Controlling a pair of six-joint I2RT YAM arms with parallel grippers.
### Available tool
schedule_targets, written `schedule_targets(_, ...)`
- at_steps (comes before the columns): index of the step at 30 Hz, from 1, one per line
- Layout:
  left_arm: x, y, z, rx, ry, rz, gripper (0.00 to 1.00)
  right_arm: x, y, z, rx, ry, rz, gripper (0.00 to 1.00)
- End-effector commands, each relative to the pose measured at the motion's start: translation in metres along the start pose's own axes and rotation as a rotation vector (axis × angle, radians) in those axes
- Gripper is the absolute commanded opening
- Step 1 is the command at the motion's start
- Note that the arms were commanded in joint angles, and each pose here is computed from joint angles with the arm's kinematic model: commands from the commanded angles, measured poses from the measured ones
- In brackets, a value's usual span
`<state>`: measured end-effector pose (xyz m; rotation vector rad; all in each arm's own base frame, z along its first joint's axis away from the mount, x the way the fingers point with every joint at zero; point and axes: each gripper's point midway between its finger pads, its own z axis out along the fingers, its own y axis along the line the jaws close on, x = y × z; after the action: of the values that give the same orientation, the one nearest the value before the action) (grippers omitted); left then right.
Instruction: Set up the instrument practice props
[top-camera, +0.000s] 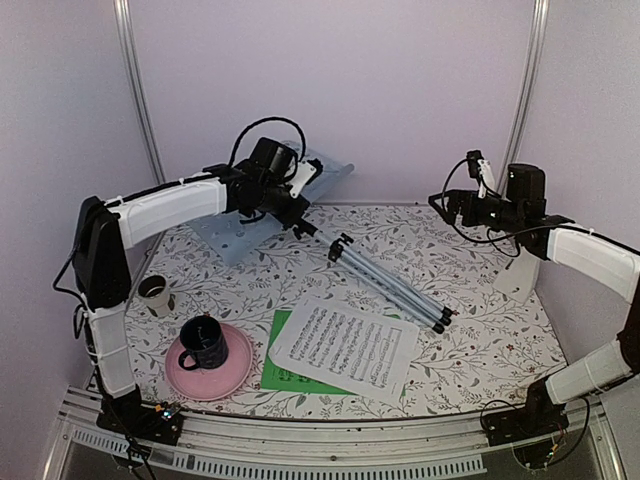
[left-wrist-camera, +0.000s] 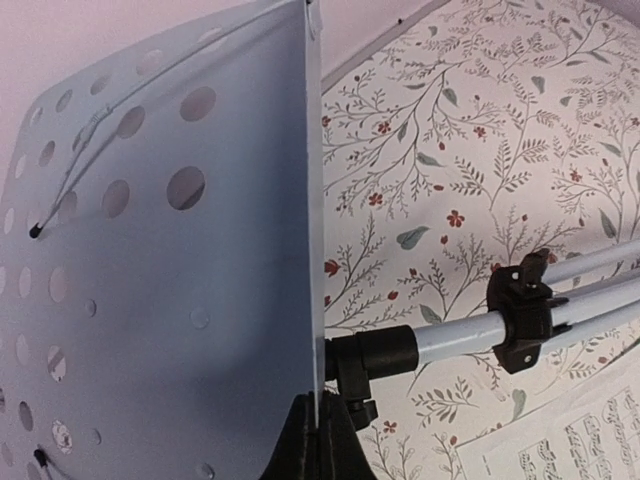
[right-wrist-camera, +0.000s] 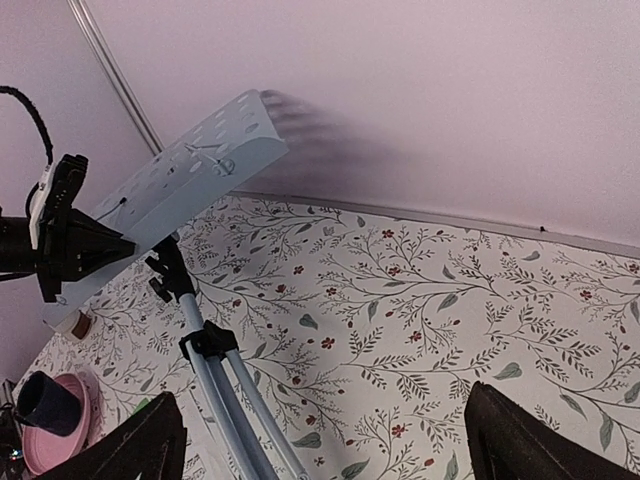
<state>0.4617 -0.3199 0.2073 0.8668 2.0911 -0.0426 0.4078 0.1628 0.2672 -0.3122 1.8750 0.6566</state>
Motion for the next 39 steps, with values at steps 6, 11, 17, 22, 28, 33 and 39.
schedule_targets(6, -0.182, 0.005, -0.171, -0.307, -0.692, 0.287, 0.0, -0.025, 0.035, -0.02, -0.15, -0.075, -0.076, 1.0)
schedule_targets(11, -0.212, -0.007, -0.221, -0.362, -0.86, 0.39, 0.0, -0.039, 0.047, -0.032, -0.182, -0.13, -0.111, 0.98)
schedule_targets(17, -0.232, -0.02, -0.279, -0.4, -1.085, 0.482, 0.0, -0.056, 0.066, -0.047, -0.287, -0.202, -0.128, 0.89)
schedule_targets(22, -0.241, -0.026, -0.315, -0.417, -1.24, 0.527, 0.0, -0.067, 0.067, -0.07, -0.366, -0.283, -0.128, 0.86)
schedule_targets(28, -0.243, -0.04, -0.345, -0.385, -1.398, 0.588, 0.0, -0.068, 0.049, -0.08, -0.386, -0.309, -0.092, 0.86)
schedule_targets(33, -0.244, -0.053, -0.366, -0.327, -1.517, 0.65, 0.0, -0.069, 0.065, -0.068, -0.57, -0.228, -0.135, 0.86)
schedule_targets(39, -0.239, -0.067, -0.384, -0.255, -1.623, 0.721, 0.0, -0.083, 0.083, -0.067, -0.779, -0.144, -0.192, 0.84)
